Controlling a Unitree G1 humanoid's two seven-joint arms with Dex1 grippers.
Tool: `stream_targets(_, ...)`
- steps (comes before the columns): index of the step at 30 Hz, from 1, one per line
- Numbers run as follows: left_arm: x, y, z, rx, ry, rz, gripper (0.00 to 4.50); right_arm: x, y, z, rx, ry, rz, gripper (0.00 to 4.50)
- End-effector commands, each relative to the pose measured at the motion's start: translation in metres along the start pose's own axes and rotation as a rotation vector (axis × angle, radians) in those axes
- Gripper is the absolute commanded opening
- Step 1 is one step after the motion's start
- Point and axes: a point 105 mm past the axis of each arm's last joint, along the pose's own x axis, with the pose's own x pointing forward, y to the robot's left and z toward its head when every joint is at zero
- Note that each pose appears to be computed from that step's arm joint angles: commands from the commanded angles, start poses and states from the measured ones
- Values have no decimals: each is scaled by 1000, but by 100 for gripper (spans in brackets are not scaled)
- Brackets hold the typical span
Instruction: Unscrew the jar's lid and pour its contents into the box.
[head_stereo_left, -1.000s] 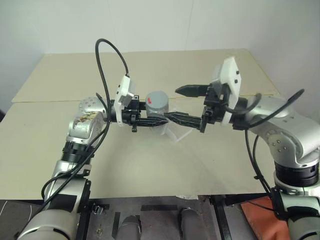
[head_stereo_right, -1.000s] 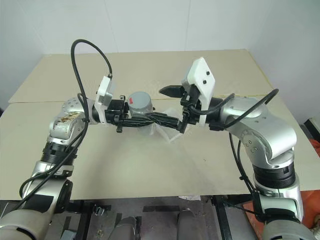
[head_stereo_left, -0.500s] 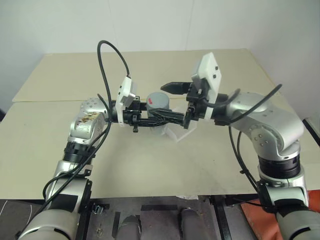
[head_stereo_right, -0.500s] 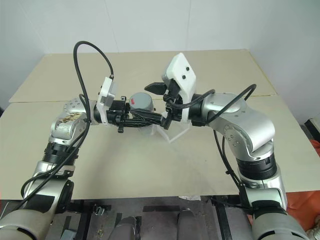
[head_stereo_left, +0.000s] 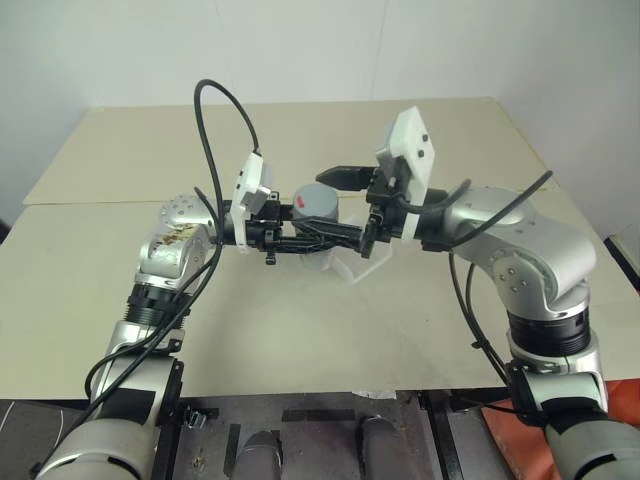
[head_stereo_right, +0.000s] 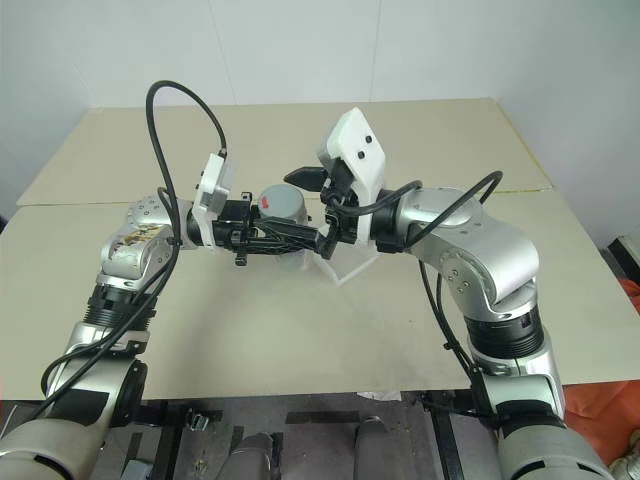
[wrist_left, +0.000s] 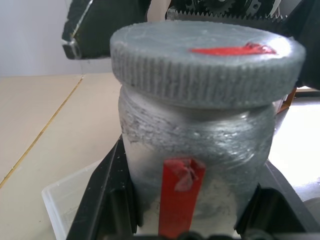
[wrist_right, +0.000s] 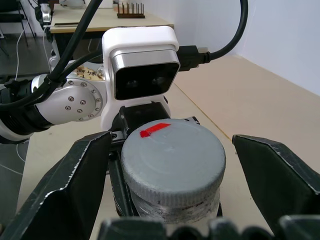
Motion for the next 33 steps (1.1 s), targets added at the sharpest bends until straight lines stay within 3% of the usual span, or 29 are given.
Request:
stream_targets(1,-1,-2,10,48,-8,-7,192,-1,2,15,-38,-37,0,328)
stream_targets(3,-1,-2,8,46,-5,-7,192,-1,1,16,-37,-42,-4,275)
stream_targets(14,-10,-10,-6,79,63,-18,192,-20,-2,43,150,-169,57,275)
stream_targets(19,-17,-9,-7,61,62,18,192,-40,-28,34,109,-149,-135,275)
stream_targets(21,-24,-3,-4,55,54,79,192,-61,-52,17,65,-108,-340,275)
stream_targets(24,-32,2,1,50,34,144,192,-85,-68,-5,53,-50,-512,275)
stream_targets(29,-49,12,8,37,11,260,192,-137,-83,-85,86,180,-845,275)
stream_targets(33,-51,16,8,33,18,294,192,-153,-89,-139,165,357,-986,275)
